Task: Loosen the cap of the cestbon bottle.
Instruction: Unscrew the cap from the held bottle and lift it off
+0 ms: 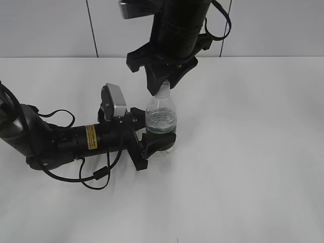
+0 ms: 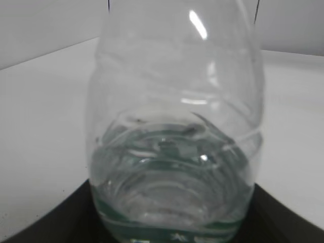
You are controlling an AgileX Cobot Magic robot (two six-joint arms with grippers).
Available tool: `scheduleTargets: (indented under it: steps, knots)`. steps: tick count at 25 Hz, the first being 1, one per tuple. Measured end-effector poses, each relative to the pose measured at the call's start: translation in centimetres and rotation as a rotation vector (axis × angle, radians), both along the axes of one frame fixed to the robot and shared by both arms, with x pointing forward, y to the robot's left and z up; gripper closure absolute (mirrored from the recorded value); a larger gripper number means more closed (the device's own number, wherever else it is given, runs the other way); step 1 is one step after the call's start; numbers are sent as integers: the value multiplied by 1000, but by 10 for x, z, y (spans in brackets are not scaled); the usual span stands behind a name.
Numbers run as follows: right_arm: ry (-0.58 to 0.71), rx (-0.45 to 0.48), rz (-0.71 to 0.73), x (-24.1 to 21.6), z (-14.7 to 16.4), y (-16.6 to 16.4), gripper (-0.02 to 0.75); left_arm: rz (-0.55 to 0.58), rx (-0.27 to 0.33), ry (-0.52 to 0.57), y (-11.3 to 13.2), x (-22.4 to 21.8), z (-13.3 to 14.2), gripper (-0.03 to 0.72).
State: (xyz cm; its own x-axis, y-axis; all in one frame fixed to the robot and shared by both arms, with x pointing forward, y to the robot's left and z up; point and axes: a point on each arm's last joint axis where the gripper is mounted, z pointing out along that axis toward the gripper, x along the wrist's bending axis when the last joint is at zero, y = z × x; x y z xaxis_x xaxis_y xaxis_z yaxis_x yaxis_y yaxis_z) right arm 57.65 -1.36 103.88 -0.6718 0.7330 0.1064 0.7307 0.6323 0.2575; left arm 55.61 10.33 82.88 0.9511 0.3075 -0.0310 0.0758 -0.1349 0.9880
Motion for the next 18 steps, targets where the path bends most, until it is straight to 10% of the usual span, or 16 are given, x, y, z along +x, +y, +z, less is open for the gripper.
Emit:
scheduleTargets:
  steps: [18]
  knots:
    - [-164,-79,619,0,1,0,439,-3,1,0,0,0,0,276]
